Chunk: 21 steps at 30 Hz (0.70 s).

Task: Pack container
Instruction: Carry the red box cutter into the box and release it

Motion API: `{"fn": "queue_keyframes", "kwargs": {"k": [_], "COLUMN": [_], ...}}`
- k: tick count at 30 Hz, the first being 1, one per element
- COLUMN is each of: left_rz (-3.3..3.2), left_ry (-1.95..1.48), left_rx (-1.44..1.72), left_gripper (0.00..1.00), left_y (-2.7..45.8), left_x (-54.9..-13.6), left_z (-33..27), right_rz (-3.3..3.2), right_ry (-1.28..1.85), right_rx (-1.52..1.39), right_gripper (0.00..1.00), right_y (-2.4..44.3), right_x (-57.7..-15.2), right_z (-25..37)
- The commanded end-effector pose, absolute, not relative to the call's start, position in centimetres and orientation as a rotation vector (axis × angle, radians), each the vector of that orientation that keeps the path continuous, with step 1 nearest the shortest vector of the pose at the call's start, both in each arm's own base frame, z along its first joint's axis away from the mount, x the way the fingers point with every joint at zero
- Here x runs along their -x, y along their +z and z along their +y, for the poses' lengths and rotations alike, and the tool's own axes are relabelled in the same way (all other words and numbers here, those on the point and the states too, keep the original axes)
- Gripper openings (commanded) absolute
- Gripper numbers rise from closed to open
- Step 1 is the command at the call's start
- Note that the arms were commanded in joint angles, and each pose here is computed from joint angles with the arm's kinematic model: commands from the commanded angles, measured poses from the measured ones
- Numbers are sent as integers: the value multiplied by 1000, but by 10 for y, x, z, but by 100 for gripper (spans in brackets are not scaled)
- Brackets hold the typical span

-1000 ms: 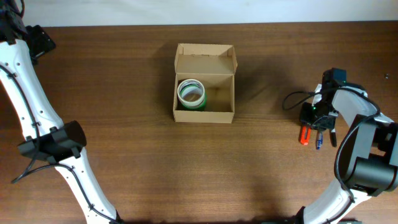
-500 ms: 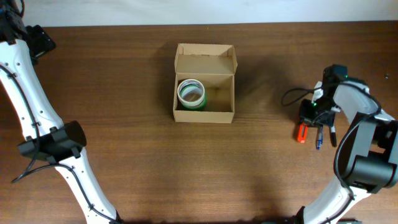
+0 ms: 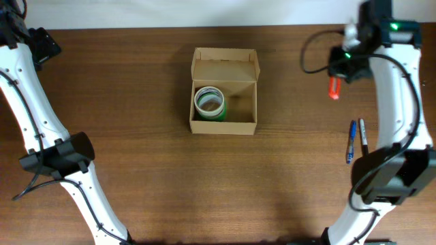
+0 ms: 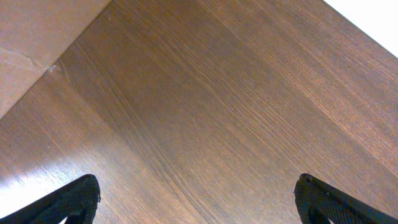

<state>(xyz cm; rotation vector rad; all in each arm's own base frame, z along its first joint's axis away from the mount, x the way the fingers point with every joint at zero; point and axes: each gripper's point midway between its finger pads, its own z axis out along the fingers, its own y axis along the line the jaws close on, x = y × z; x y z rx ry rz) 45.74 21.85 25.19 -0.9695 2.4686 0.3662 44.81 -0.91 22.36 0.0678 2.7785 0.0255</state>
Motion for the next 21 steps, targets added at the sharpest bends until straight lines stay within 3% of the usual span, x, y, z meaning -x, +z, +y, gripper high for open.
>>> {"fn": "queue_keyframes", "kwargs": {"k": [1, 11, 21], "left_rz": [2451, 2451, 2451], "left_ry": [366, 366, 366], "left_rx": [960, 960, 960], "left_gripper": [100, 100, 100], "left_y": [264, 264, 264], "left_x": [-452, -452, -452], "left_z": [219, 220, 219], "right_rz": [2677, 2361, 2217], "right_ry": [-24, -95, -132], "right_rx": [233, 1262, 1574], "right_gripper": [4, 4, 4], "right_y": [263, 271, 225], "right_x": [-450, -403, -413], "right_z": [42, 205, 257]}}
